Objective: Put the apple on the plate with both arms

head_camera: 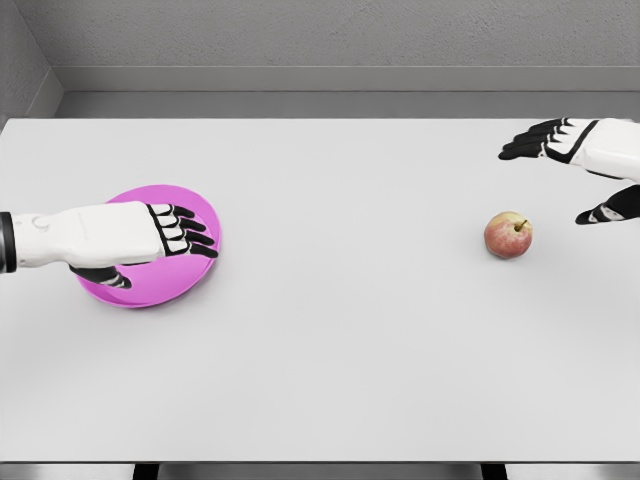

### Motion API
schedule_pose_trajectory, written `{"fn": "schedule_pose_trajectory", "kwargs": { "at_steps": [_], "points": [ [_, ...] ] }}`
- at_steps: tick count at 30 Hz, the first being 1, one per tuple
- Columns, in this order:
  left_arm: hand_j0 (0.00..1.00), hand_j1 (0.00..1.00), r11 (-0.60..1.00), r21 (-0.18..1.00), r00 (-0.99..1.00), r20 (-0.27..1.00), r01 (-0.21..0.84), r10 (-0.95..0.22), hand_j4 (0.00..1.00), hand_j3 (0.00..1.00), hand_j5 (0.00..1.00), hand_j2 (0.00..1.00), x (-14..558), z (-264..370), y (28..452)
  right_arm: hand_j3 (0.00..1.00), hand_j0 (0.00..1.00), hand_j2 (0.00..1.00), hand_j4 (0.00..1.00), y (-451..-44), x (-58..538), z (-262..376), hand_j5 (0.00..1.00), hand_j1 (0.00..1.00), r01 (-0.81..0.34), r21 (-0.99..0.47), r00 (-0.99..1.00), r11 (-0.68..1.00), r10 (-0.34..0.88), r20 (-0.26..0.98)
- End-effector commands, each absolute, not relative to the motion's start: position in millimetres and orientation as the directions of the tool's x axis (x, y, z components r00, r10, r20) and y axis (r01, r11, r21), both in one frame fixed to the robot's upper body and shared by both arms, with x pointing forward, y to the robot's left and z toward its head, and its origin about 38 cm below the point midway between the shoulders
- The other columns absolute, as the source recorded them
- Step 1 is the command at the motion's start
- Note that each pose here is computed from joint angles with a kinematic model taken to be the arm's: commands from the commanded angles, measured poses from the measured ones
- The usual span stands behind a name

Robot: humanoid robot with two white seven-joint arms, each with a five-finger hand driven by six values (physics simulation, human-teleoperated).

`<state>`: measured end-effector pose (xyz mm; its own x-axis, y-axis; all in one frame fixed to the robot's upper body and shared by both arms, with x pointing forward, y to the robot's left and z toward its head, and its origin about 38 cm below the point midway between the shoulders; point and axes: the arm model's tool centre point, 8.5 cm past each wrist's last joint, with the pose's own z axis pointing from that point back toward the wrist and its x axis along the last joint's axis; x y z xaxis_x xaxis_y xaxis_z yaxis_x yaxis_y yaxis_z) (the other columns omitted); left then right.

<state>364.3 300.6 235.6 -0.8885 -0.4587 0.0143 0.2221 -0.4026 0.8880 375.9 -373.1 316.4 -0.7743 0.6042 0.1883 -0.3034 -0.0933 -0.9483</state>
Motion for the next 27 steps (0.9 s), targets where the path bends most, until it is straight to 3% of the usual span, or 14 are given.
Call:
{"fn": "schedule_pose_trajectory", "kwargs": {
  "at_steps": [1,7,18,27],
  "points": [
    [1.00,1.00,-0.398,0.889,-0.887,0.018,0.225,-0.461,1.00,1.00,1.00,1.00,364.4,236.1,300.7,1.00,1.00,1.00,1.00,-372.0,375.5,317.0,1.00,1.00,-0.304,-0.948,-0.775,-0.090,0.602,0.192],
    [1.00,1.00,-0.399,0.889,-0.887,0.016,0.223,-0.461,1.00,1.00,1.00,1.00,364.6,236.6,300.7,1.00,1.00,1.00,1.00,-375.0,377.0,318.0,1.00,1.00,-0.305,-0.949,-0.769,-0.081,0.608,0.195],
    [1.00,1.00,-0.399,0.889,-0.887,0.016,0.224,-0.462,1.00,1.00,1.00,1.00,364.9,236.4,301.1,1.00,1.00,1.00,1.00,-384.8,366.1,273.6,1.00,1.00,-0.438,-0.899,-0.715,-0.023,0.615,0.332],
    [1.00,1.00,-0.400,0.888,-0.888,0.019,0.226,-0.460,1.00,1.00,1.00,1.00,364.7,235.1,299.8,1.00,1.00,1.00,1.00,-376.7,372.1,266.9,1.00,1.00,-0.445,-0.894,-0.713,0.052,0.583,0.389]
  ]
}}
